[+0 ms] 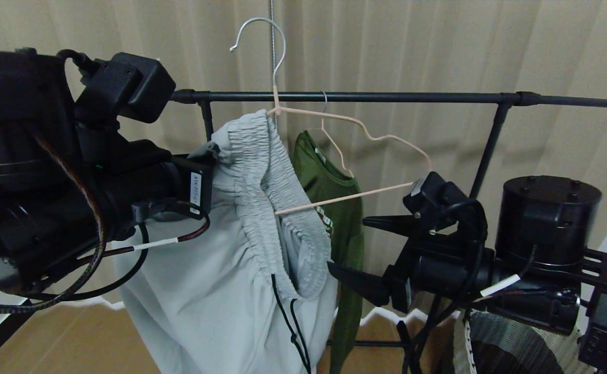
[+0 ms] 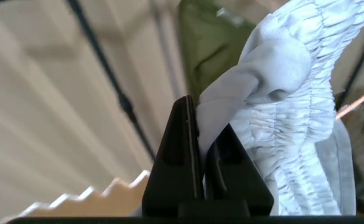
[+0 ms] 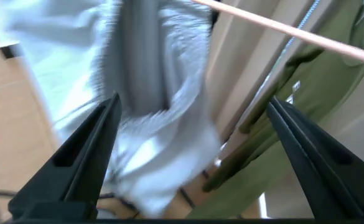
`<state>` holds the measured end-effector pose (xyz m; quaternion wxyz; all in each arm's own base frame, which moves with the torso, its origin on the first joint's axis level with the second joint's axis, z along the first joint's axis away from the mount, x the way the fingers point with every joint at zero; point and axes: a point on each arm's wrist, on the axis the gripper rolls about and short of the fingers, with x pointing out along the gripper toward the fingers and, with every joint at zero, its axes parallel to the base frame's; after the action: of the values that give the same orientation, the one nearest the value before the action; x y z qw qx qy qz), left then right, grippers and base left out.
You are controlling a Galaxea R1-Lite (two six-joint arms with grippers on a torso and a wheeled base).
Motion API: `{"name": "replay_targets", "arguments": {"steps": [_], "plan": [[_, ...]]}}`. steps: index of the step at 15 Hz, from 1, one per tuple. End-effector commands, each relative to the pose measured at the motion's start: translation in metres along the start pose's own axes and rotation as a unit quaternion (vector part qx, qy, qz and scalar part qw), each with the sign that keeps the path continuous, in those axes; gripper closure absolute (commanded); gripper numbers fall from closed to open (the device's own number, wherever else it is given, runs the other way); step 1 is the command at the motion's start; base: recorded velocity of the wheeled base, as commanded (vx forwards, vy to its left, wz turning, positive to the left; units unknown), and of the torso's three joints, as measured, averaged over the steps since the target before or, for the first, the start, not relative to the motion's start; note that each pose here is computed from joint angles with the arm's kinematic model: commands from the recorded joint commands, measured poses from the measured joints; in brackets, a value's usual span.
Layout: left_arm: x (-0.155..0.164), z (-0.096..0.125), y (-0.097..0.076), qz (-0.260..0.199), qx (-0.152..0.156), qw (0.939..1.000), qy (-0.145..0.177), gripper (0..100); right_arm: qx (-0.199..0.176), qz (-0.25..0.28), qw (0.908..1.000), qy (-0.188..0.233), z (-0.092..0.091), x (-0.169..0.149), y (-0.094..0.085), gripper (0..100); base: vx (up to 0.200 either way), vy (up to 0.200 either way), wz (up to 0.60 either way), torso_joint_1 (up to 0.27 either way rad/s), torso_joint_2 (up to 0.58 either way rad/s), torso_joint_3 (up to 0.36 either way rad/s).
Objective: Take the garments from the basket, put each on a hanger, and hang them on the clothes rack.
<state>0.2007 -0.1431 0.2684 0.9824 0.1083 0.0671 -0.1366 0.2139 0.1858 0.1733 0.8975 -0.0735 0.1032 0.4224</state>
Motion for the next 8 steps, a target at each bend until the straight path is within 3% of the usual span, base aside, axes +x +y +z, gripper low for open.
{"name": "replay_targets", "arguments": {"steps": [1,6,7,8], "plan": [[-0.006,0.005,-0.004,-0.014,-0.001,0.9998,-0.012,100,0.002,-0.01,0.9999,0.014,-0.012,0.021,-0.003,0,0.0,0.0,0.0,0.0,0.0,0.0],[-0.017,0.011,-0.006,-0.025,-0.003,0.9993,-0.027,100,0.001,-0.032,0.9995,0.009,-0.019,0.031,-0.006,0,0.0,0.0,0.0,0.0,0.0,0.0],[-0.017,0.011,-0.006,-0.025,-0.002,0.9993,-0.029,100,0.001,-0.033,0.9994,0.008,-0.018,0.029,-0.006,100,0.0,0.0,0.0,0.0,0.0,0.0],[-0.017,0.011,-0.005,-0.024,-0.001,0.9993,-0.028,100,0.001,-0.038,0.9993,0.007,-0.017,0.028,-0.006,100,0.0,0.0,0.0,0.0,0.0,0.0]]}}
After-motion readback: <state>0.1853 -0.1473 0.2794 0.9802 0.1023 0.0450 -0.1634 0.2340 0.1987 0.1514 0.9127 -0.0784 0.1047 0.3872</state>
